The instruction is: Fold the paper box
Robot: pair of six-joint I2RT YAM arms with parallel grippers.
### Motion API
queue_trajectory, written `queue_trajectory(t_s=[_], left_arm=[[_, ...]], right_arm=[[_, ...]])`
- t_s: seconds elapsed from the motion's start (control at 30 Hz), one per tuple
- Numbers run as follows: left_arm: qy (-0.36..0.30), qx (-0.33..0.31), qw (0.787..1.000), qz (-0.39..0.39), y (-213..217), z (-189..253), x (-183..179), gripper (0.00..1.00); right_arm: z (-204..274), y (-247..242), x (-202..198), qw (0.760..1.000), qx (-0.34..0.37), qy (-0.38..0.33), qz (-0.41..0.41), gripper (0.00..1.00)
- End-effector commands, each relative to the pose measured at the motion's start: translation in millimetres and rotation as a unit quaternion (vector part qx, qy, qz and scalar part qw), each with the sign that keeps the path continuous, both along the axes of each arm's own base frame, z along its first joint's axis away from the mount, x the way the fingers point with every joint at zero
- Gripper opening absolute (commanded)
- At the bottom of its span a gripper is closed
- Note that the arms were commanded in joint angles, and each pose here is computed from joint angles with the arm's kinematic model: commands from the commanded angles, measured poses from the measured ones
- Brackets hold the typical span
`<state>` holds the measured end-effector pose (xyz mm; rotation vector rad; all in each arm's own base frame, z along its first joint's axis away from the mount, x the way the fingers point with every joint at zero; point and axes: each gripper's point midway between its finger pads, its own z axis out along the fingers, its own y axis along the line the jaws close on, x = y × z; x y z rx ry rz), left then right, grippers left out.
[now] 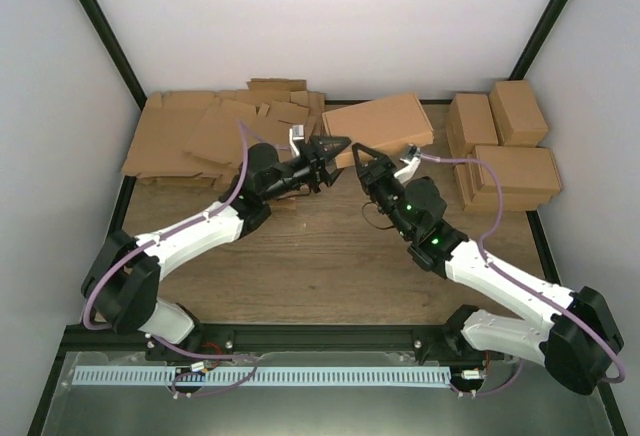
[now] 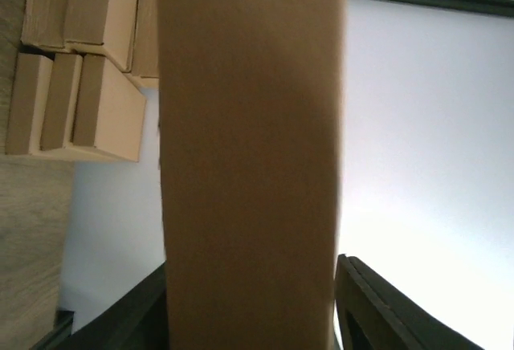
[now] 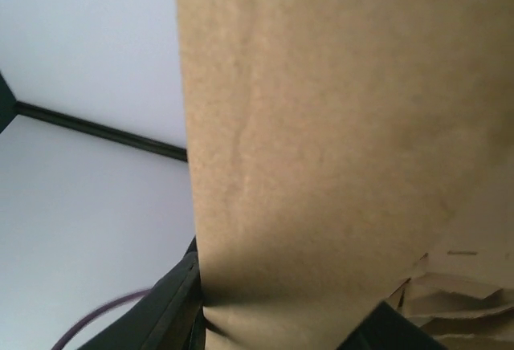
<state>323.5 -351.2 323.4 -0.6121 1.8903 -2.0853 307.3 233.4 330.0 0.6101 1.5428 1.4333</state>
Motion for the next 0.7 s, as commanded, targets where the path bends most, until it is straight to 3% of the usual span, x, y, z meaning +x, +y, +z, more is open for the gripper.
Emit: queue_trajectory(t_s=[0.0,0.1,0.2,0.47,0.67], left_arm=[[-0.016,0.026,0.999,-0.009,-2,3,-12,0.61],[-0.015,0.061,0.998,0.009,6,-2,-13,0.85],[-0.014,0.089,0.996,0.027,17,-7,-14,0.99],[-0.043,0.142,0.988,0.033,39,-7,-25,1.00],[-0.046,0.162,0.985,0.023,46,-22,-36,1.00]], right_arm=[[5,-28,10,0.999,-0.008,-0.005,-0.041,0.34],[-3,-46,14,0.999,-0.011,0.000,-0.053,0.34],[-14,-63,18,0.998,-0.019,0.009,-0.064,0.33],[-40,-136,18,0.992,-0.048,0.023,-0.111,0.33],[-75,-200,12,0.984,-0.065,0.076,-0.149,0.33]])
